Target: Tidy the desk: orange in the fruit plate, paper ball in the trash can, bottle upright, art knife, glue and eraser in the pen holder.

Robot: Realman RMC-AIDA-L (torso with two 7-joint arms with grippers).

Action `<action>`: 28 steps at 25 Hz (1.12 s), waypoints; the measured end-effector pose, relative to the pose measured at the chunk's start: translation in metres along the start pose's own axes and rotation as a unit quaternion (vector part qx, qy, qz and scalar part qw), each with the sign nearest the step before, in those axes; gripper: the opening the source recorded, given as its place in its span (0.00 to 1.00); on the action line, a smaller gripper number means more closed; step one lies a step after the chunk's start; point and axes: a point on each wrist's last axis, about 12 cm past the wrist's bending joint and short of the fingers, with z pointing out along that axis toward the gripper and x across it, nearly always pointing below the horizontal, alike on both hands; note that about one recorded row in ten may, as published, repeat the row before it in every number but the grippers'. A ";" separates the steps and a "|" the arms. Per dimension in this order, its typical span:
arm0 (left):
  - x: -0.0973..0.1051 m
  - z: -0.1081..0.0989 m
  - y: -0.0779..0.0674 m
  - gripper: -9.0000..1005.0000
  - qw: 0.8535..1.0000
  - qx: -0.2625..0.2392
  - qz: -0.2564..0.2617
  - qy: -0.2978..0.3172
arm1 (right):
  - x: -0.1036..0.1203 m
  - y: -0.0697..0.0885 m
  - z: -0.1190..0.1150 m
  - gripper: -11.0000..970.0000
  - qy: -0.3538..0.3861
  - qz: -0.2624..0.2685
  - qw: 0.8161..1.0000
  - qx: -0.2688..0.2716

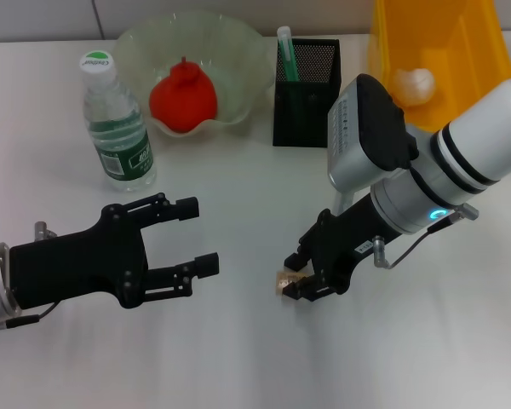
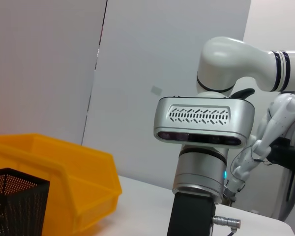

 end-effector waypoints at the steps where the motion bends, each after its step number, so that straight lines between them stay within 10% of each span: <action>1: 0.000 0.000 0.000 0.80 1.000 0.000 0.000 0.000 | 0.000 0.000 0.000 0.47 0.000 0.000 1.000 0.001; 14: -0.002 0.002 0.001 0.80 1.000 0.001 0.002 -0.003 | -0.005 -0.007 -0.012 0.26 -0.024 0.018 0.999 0.017; 28: -0.003 0.005 0.001 0.80 1.000 0.005 0.002 -0.008 | 0.005 -0.046 -0.124 0.26 -0.237 0.162 0.949 0.131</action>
